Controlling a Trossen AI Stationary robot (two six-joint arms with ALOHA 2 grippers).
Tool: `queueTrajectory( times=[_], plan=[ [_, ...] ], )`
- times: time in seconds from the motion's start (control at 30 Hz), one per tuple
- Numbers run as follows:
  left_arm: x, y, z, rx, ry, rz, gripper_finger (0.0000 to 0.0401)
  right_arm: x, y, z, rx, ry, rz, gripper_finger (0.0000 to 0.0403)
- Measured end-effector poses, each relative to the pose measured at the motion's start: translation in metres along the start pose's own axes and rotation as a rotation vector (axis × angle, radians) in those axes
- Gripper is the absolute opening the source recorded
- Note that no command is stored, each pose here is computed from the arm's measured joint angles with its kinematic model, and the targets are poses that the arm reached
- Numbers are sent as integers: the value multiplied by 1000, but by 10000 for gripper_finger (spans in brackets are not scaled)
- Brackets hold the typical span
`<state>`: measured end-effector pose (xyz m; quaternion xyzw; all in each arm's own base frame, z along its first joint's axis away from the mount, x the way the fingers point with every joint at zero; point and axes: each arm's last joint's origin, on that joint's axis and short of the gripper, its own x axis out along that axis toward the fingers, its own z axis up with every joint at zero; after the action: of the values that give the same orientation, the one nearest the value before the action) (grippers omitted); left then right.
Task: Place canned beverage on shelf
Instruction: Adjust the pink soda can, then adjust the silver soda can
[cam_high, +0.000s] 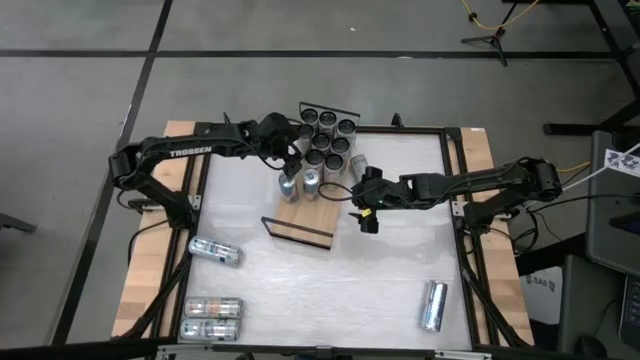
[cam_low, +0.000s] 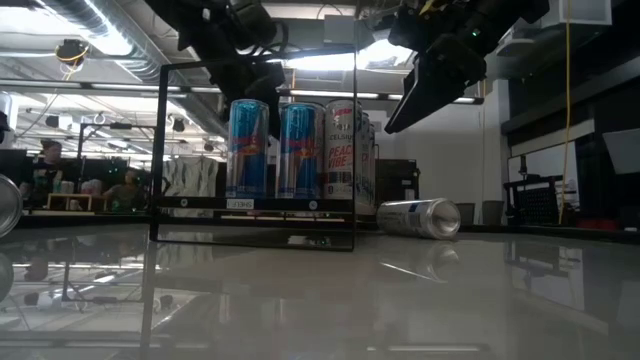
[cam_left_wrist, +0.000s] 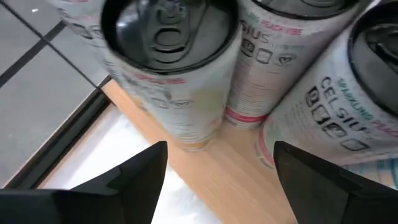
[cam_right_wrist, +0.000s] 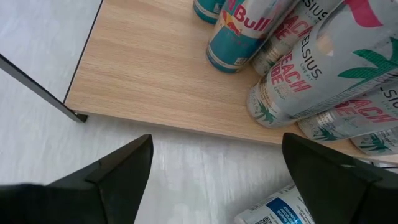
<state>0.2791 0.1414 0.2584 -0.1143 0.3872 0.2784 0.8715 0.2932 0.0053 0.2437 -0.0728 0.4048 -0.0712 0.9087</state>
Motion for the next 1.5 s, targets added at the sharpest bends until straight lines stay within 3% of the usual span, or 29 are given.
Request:
queueTrajectory(
  times=[0.3,0.5,0.67,0.97,1.5],
  plan=[
    [-39,8,-7,-1,35,33,286,0,0,0,0,0,0,351],
    [-73,6,-35,-27,256,-9,286,0,0,0,0,0,0,351],
    [-84,-7,-53,-76,423,-19,286,0,0,0,0,0,0,351],
    [-67,-38,-71,-93,360,-93,286,0,0,0,0,0,0,351],
    [-42,-46,-76,-166,189,-174,286,0,0,0,0,0,0,351]
  ],
)
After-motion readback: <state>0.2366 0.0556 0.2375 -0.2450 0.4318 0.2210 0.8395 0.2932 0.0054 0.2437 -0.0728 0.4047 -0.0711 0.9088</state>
